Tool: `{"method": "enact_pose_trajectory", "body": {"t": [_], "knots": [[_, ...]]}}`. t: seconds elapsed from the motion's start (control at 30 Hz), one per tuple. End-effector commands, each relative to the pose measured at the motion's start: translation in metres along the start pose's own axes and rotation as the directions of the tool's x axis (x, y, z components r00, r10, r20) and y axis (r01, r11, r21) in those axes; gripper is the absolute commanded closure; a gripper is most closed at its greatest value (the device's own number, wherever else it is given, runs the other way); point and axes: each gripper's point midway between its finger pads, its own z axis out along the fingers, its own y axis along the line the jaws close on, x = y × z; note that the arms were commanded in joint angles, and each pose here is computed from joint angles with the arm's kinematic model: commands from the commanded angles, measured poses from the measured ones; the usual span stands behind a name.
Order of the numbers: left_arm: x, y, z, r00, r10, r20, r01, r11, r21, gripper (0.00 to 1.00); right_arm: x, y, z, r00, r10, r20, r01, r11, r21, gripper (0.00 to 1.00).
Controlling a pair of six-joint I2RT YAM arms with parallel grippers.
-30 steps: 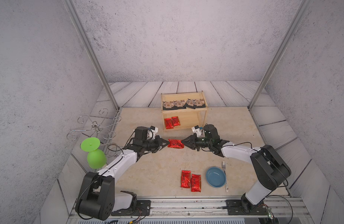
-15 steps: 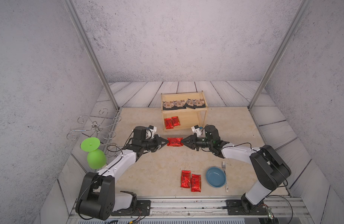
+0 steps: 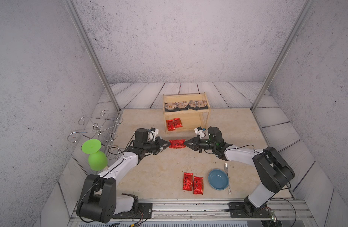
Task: Place the tea bags on the shelf by color
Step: Pick up the tea bag from the center of the board.
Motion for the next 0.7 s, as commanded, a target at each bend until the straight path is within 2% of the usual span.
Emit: {"method": "enact_pose_trajectory", "body": {"t": [0.0, 0.33, 0.53, 0.57, 0.6, 0.63, 0.67], "knots": [[-0.002, -0.005, -0.005, 1.0, 0.019, 0.018, -0.019, 1.0, 0.021, 1.0, -0.001, 0.001, -0.005, 1.0, -0.004, 0.007, 0.004, 1.0, -0.008, 1.0], [-0.005, 0.003, -0.013, 0.999, -0.005, 0.054, 0.003, 1.0, 0.03, 1.0, -0.004, -0.013, -0.025, 0.999, -0.001, 0.05, -0.001, 1.0, 0.031, 1.0], [-0.004, 0.004, -0.013, 0.999, 0.004, 0.039, -0.004, 1.0, 0.009, 0.99, -0.009, -0.012, -0.027, 0.997, -0.025, 0.08, 0.021, 0.999, 0.048, 1.0], [-0.004, 0.004, -0.014, 0.999, 0.012, 0.034, -0.011, 1.0, -0.007, 0.87, -0.01, -0.014, -0.028, 0.996, -0.029, 0.09, 0.024, 0.998, 0.058, 1.0], [-0.004, 0.005, -0.016, 0.999, 0.023, 0.026, -0.022, 0.999, -0.033, 0.69, -0.013, -0.015, -0.029, 0.994, -0.036, 0.108, 0.028, 0.997, 0.071, 1.0], [-0.004, 0.005, -0.019, 0.999, 0.037, 0.02, -0.036, 0.998, -0.06, 0.58, -0.017, -0.017, -0.03, 0.991, -0.037, 0.132, 0.026, 0.996, 0.085, 1.0], [-0.004, 0.006, -0.021, 0.998, 0.054, 0.018, -0.052, 0.995, -0.084, 0.52, -0.021, -0.018, -0.03, 0.987, -0.041, 0.152, 0.027, 0.995, 0.096, 1.0]]}}
